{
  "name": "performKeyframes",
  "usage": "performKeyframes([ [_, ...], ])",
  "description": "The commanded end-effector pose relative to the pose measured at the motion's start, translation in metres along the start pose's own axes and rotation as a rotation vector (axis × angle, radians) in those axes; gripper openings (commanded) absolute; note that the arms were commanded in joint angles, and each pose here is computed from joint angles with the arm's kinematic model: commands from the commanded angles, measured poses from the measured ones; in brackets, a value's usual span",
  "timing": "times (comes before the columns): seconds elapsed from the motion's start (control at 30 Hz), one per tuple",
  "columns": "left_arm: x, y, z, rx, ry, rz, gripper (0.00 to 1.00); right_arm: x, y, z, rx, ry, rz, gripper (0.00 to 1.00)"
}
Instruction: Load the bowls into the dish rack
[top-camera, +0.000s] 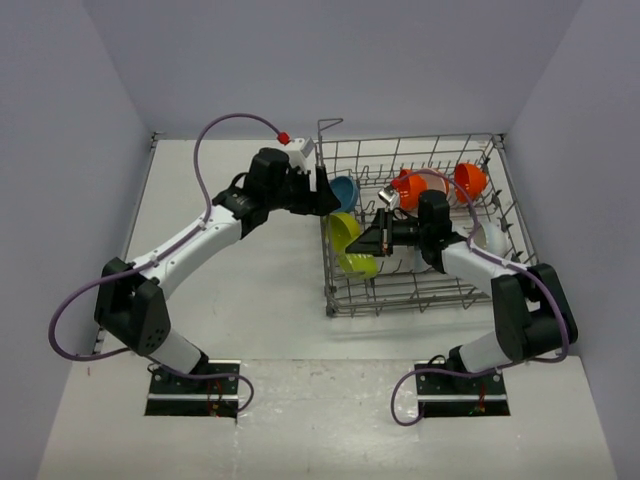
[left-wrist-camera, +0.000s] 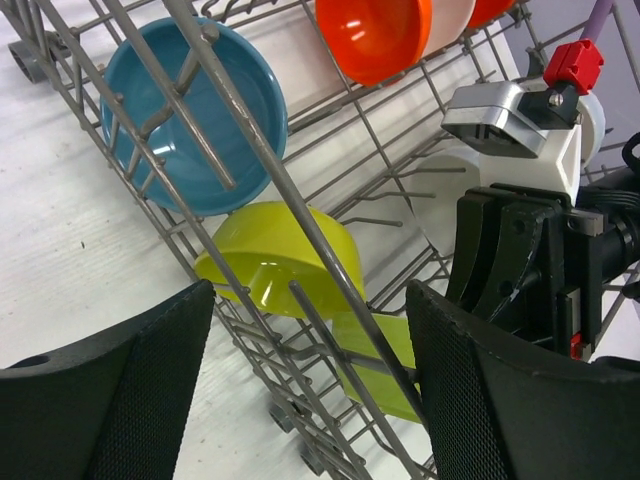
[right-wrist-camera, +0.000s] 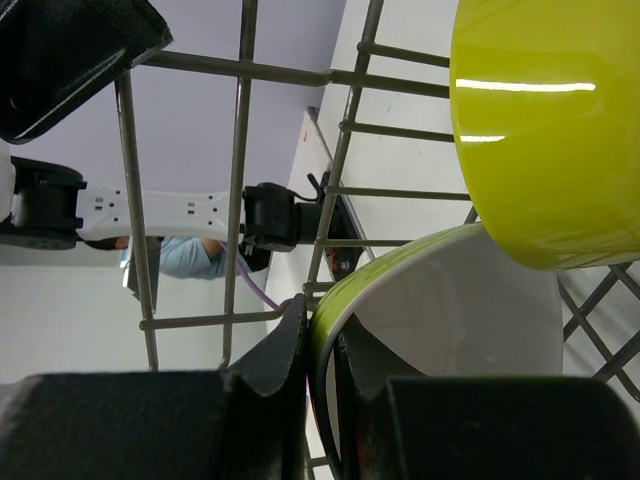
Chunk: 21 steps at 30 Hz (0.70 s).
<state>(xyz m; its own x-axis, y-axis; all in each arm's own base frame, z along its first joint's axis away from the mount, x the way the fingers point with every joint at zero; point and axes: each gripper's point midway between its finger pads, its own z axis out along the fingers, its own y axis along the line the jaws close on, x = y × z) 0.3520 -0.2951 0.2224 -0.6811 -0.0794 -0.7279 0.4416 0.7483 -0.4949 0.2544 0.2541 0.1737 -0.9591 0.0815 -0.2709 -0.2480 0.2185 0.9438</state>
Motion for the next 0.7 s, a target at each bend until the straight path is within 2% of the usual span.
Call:
performKeyframes([
  [0.0,-0.016,-0.001,0.005,0.006,-0.043,0.007,0.78,0.001,-0.012,-0.001,0.021,0.002,0.031,0.00],
  [0.17,-0.015,-0.002,0.008,0.011,-0.044,0.004,0.76,-0.009,-0.012,0.000,0.025,-0.033,0.088,0.00],
  [0.23,-0.015,-0.002,0.008,0.015,-0.049,0.001,0.75,-0.018,-0.011,-0.001,-0.008,-0.085,0.137,0.00],
  [0.27,-0.016,-0.002,0.008,0.018,-0.051,0.000,0.71,-0.022,-0.008,0.000,-0.020,-0.105,0.196,0.00],
  [0.33,-0.014,-0.002,0.010,0.018,-0.047,-0.007,0.68,-0.032,-0.013,0.000,-0.007,-0.170,0.201,0.00],
  [0.4,-0.011,0.001,0.013,0.009,-0.045,-0.014,0.61,-0.036,-0.022,0.000,0.026,-0.214,0.256,0.01],
  [0.53,-0.008,0.007,0.016,-0.014,-0.043,-0.039,0.56,-0.036,-0.043,-0.006,0.084,-0.332,0.360,0.04],
  [0.67,-0.007,0.011,0.023,-0.022,-0.044,-0.056,0.52,-0.036,-0.050,-0.014,0.131,-0.412,0.374,0.10],
])
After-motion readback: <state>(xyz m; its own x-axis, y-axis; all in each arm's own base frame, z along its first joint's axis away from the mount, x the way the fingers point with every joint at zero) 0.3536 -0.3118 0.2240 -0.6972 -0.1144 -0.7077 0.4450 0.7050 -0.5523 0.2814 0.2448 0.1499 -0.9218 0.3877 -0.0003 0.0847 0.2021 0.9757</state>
